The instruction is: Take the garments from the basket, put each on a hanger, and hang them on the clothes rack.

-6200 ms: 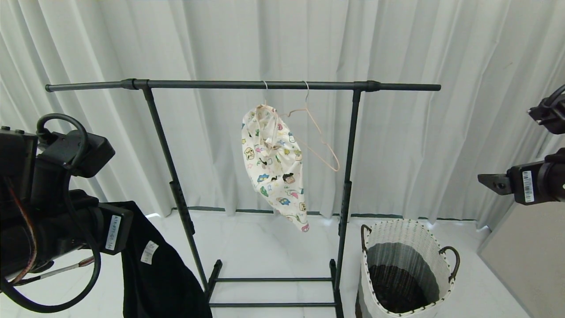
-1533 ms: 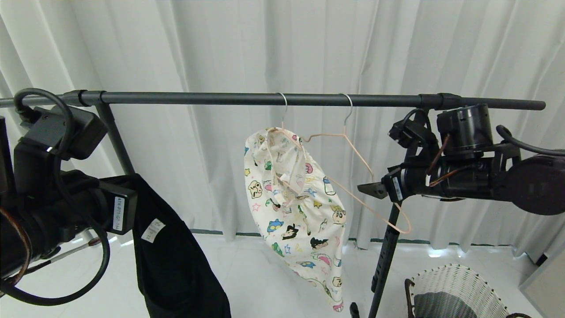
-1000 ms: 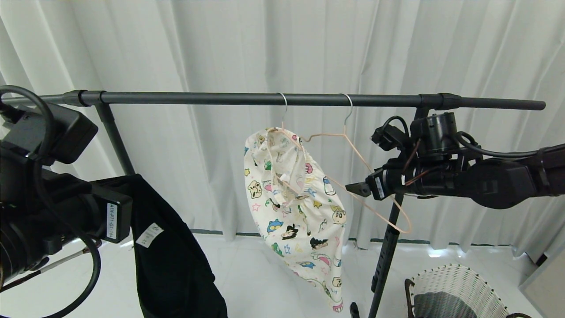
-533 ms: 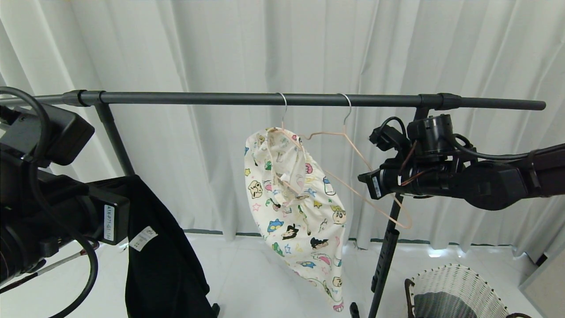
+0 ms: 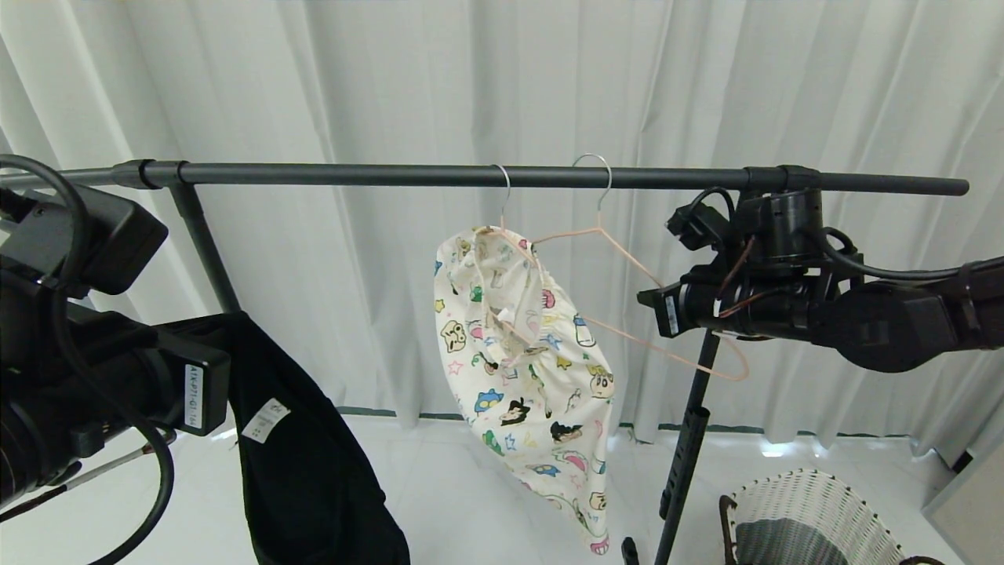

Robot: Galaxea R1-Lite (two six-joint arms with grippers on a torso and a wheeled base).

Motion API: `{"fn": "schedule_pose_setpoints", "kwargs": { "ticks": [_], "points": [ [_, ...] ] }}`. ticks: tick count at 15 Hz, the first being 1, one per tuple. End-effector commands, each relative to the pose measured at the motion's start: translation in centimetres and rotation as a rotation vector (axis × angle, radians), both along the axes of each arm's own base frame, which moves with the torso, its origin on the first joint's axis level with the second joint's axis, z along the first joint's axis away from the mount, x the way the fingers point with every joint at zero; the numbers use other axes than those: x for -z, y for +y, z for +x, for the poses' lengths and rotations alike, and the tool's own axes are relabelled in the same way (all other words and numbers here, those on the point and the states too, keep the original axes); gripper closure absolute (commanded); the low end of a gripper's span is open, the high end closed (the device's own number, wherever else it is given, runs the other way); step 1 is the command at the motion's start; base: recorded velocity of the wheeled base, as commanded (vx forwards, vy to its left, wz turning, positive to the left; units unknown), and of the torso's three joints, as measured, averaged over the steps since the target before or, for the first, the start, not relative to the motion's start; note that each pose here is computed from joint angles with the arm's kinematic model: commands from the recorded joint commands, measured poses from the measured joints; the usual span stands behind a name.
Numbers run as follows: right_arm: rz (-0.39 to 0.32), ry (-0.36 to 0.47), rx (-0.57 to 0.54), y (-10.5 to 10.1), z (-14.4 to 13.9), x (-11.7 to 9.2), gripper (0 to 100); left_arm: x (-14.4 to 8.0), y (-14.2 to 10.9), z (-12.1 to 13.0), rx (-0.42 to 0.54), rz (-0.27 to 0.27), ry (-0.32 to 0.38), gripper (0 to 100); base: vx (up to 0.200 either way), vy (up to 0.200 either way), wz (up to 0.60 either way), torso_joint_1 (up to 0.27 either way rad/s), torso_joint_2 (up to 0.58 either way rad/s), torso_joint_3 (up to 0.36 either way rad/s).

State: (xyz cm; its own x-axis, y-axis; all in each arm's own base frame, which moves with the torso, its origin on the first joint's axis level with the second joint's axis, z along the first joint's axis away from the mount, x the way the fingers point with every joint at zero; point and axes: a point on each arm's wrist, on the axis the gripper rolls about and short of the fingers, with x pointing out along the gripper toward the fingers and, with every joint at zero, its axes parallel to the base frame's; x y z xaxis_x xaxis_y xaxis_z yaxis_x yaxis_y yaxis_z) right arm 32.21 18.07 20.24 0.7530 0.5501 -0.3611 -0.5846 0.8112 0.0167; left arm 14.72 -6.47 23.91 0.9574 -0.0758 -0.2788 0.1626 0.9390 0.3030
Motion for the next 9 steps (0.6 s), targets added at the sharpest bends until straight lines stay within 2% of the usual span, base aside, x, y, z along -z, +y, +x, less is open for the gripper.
{"fn": "schedule_pose_setpoints", "kwargs": {
  "ticks": [1, 3, 9],
  "points": [
    [0.033, -0.045, 0.002, -0.5, -0.9, -1.9, 100, 0.0, 0.0, 0.1, 0.000, 0.002, 0.003, 100, 0.000, 0.000, 0.00, 0.000, 0.00, 0.000],
    [0.045, -0.062, -0.005, -0.5, -1.5, -2.3, 100, 0.0, 0.0, 0.0, 0.001, 0.001, -0.001, 100, 0.000, 0.000, 0.00, 0.000, 0.00, 0.000],
    [0.114, -0.116, 0.014, -2.7, -5.5, -2.8, 100, 0.6, 0.2, -0.2, -0.006, 0.008, 0.015, 100, 0.000, 0.000, 0.00, 0.000, 0.00, 0.000]
  ]
}}
